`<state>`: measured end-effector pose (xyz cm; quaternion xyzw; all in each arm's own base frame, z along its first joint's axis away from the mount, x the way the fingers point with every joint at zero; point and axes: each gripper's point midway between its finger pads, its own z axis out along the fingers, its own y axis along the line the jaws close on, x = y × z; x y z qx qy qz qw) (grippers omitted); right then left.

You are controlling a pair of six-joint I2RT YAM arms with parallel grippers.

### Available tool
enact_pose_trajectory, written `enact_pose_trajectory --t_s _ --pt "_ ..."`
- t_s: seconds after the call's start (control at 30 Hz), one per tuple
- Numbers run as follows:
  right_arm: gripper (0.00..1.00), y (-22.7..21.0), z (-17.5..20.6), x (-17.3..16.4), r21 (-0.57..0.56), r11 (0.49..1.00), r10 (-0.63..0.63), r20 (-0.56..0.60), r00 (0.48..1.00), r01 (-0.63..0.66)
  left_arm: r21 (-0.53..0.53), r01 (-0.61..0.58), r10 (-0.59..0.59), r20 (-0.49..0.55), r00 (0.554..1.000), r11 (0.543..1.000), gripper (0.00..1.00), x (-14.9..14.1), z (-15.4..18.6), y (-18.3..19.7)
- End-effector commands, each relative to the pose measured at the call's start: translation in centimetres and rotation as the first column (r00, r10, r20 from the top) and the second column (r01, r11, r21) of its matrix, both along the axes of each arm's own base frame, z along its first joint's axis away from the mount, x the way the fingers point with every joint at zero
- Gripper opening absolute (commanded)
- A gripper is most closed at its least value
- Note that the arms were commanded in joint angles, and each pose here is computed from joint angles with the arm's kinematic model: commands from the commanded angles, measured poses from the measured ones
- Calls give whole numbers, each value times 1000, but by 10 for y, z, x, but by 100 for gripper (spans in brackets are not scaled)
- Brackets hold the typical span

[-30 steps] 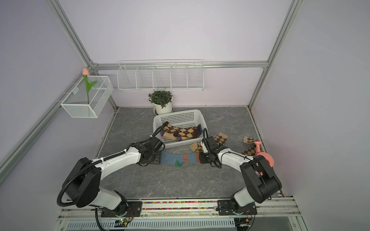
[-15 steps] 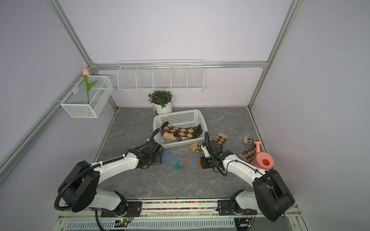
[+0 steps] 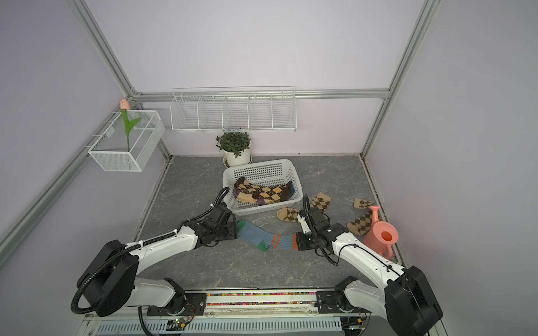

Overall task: Place the socks together as a pair
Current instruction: Pick up a pair of socks from the center of the board.

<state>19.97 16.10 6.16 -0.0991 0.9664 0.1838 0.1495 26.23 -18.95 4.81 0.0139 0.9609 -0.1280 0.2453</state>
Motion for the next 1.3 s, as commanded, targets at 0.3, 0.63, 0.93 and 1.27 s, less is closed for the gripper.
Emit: enact_pose_trajectory --t_s 0.3,0.63,0.93,1.27 --pt "9 -1 -3 -10 -7 1000 9 -31 999 -9 -43 29 -29 -11 1000 999 49 15 -29 -26" --pt "9 0 2 -7 -2 1000 17 -16 1000 -17 -20 70 -71 -35 997 997 10 -3 -34 -33" --pt "8 0 17 -2 9 1000 15 28 1000 -15 18 70 -69 -30 997 997 0 -42 -4 -20" --pt "7 17 58 15 80 995 48 111 993 -57 -177 109 -99 64 993 978 0 -65 79 -17"
